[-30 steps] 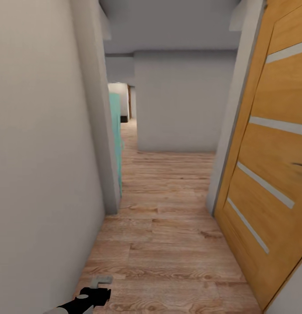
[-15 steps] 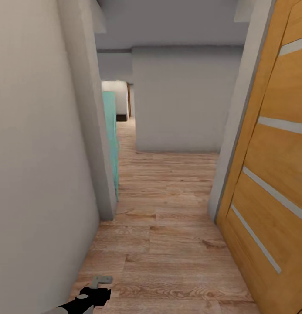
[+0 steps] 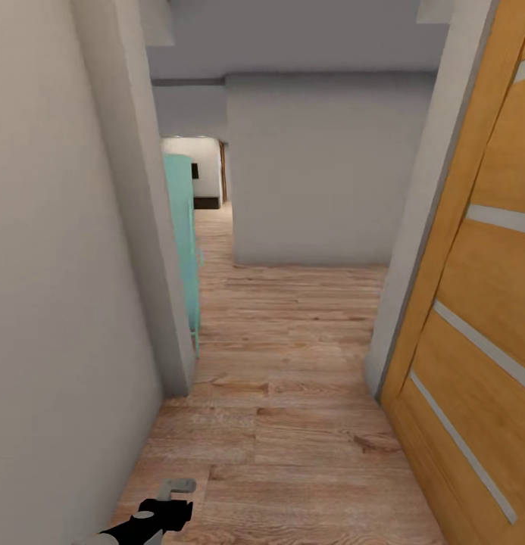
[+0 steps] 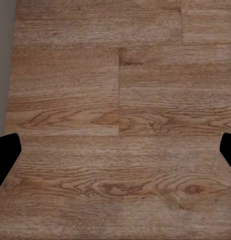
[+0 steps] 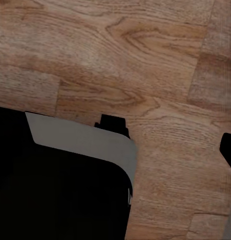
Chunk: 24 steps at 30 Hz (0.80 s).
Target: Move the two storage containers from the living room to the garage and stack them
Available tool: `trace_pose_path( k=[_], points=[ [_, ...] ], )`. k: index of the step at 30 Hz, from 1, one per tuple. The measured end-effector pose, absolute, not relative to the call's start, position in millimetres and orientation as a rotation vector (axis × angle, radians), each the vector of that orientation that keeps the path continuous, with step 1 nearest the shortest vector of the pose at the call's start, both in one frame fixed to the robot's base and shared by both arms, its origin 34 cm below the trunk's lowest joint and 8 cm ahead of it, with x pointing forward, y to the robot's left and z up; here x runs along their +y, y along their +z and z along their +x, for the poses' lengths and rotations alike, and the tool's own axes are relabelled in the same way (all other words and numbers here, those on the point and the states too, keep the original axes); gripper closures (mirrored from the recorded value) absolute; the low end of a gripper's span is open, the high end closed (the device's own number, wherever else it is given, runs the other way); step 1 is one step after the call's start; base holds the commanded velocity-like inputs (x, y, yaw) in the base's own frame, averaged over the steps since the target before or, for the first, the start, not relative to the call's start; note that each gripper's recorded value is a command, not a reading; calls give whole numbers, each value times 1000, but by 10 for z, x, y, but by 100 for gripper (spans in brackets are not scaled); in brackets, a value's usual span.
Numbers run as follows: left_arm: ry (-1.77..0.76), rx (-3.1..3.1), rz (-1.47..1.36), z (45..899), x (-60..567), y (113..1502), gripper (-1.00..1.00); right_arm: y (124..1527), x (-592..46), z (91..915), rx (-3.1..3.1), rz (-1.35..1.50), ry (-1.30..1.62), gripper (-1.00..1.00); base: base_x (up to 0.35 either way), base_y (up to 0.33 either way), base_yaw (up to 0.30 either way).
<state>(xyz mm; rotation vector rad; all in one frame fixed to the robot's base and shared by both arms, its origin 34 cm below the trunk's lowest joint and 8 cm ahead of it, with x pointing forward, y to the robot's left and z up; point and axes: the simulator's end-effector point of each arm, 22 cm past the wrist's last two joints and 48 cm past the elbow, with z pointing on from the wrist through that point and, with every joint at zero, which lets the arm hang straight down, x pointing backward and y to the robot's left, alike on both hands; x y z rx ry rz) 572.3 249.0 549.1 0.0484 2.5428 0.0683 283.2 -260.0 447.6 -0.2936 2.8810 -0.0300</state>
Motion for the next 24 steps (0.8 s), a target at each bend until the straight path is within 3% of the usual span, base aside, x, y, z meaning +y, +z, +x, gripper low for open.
trace_pose_path(
  k=[24],
  points=[
    [68, 2545, 49, 5717, 2490, 5488, -100, 4475, -2600, 2832, 2881, -294, -30, -100, 338, -73, 0]
  ],
)
